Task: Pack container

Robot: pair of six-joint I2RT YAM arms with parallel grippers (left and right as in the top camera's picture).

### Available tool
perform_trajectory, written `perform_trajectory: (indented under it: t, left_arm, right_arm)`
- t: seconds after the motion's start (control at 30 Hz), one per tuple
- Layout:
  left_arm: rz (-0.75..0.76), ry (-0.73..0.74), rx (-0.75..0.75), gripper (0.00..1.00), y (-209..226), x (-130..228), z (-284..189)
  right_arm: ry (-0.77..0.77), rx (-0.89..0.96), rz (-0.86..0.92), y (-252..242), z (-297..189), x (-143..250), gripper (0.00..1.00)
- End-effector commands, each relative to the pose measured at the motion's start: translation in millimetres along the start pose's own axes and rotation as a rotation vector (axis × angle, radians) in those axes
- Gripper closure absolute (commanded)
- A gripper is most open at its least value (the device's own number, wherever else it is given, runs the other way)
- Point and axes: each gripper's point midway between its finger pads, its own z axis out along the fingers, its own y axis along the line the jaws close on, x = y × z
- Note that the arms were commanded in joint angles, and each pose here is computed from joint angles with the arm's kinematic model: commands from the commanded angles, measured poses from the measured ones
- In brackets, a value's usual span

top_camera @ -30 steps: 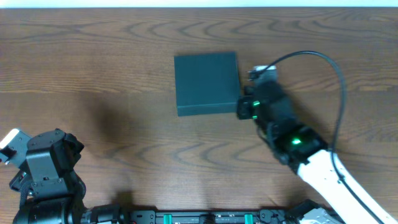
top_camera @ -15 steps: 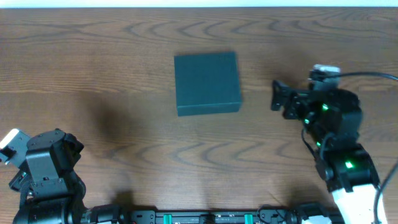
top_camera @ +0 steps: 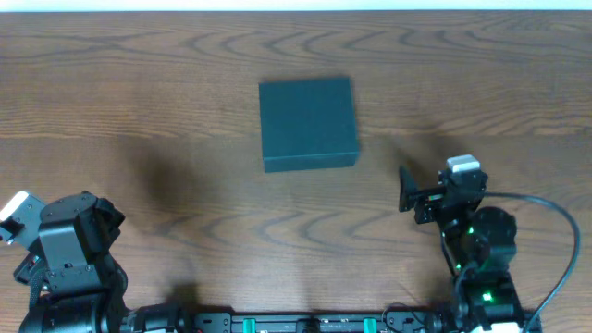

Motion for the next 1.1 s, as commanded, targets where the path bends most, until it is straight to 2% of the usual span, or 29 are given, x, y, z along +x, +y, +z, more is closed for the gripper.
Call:
perform_trajectory:
  t: [0.0,0.23,0.37,0.63,1.07]
  left_arm:
    - [-0.02,-0.012,-0.011,0.05,3.0,-3.7,-2.0]
    - [-0.02,-0.012,-0.011,0.05,3.0,-3.7,-2.0]
    - [-0.02,-0.012,-0.011,0.05,3.0,-3.7,-2.0]
    - [-0.02,-0.012,-0.011,0.05,3.0,-3.7,-2.0]
    - [-0.02,-0.012,-0.011,0.05,3.1,-3.7,-2.0]
  right_arm:
    - [-0.095,0.054,-0.035,-9.9,-6.9,-11.8,0.01]
    - [-0.239,0.061,-0.049,-8.5,-26.0,-31.8,0.01]
    - [-0.277,0.138,-0.043,-24.1,-33.8,-33.1,0.01]
    - [-0.334,0.173,-0.046,-31.0,-45.2,-42.2,0.01]
    - [-0.367,0.166,-0.012,-30.5,-45.1,-20.1,0.01]
